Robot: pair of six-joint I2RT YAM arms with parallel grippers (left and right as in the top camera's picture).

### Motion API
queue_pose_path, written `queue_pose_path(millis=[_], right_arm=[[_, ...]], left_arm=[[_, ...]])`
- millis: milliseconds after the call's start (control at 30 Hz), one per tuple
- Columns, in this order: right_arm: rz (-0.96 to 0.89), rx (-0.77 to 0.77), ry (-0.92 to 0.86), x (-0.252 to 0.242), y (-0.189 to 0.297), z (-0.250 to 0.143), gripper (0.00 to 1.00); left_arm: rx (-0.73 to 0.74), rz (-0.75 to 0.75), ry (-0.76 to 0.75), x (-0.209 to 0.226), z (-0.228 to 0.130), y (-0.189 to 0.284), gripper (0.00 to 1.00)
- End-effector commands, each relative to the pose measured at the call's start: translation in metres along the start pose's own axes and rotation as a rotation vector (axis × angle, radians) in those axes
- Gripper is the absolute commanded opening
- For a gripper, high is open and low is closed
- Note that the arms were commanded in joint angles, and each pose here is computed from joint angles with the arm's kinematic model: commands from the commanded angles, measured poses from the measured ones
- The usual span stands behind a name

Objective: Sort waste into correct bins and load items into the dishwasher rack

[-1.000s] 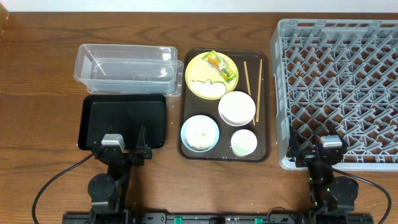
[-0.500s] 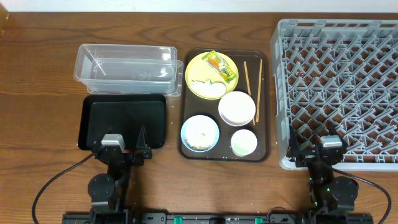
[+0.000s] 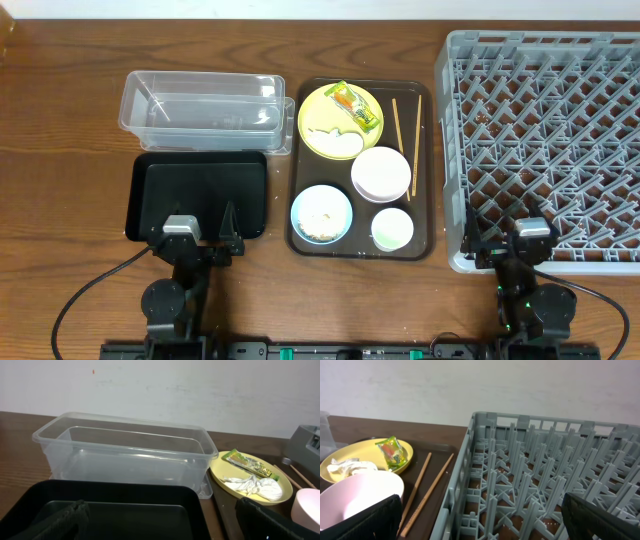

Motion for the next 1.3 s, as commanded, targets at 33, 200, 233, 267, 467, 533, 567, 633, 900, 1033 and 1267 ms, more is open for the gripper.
queue_pose_path(millis=[33, 200, 233, 267, 467, 533, 567, 633, 900, 1033, 1267], right_arm=[[0.004, -0.001, 0.004, 0.002, 0.000, 0.000, 0.99], [0.006, 0.004, 0.003, 0.002, 0.000, -0.001, 0.99], [0.006, 0.004, 0.003, 0.002, 0.000, -0.001, 0.99], [0.006, 0.004, 0.003, 0.002, 0.000, -0.001, 0.99], [0.028, -0.017, -0.003, 0.004, 0.000, 0.002, 0.99], [0.028, -0.017, -0.003, 0.004, 0.000, 0.002, 0.99], [0.029, -0.017, -0.003, 0.004, 0.000, 0.002, 0.99], [0.028, -0.020, -0.003, 0.004, 0.000, 0.003, 0.99], [0.040, -0.096, 0.010, 0.004, 0.001, 0.016, 0.99], [0.062, -0.129, 0.053, 0.005, 0.003, 0.028, 0.99], [0.069, -0.116, 0.111, -0.002, 0.001, 0.057, 0.99]], left_arm=[[0.048, -0.001, -0.009, 0.002, -0.011, -0.001, 0.96], [0.048, -0.001, -0.008, 0.002, -0.011, -0.001, 0.96], [0.049, -0.001, -0.009, 0.002, -0.012, -0.001, 0.96], [0.048, -0.001, -0.009, 0.002, -0.011, -0.001, 0.96], [0.048, -0.001, -0.009, 0.002, -0.011, -0.001, 0.96], [0.048, -0.001, -0.008, 0.002, -0.011, -0.001, 0.96], [0.048, -0.001, -0.008, 0.002, -0.011, -0.001, 0.96], [0.048, -0.002, -0.009, 0.002, -0.011, -0.001, 0.96], [0.001, -0.022, -0.014, -0.005, 0.006, 0.002, 0.96], [-0.016, -0.048, -0.023, -0.015, 0.030, 0.006, 0.96], [0.029, -0.094, -0.041, -0.042, 0.091, -0.005, 0.96]])
Point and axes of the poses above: each gripper's point midway between its finger pads, its own y axis back along the fingers, its own x axis along the line the jaws close on, z = x × y, the point moved 7 cm from there along y, back along the fingers, and after that the axes turned 11 degrees about y, right-handed, at the moved point
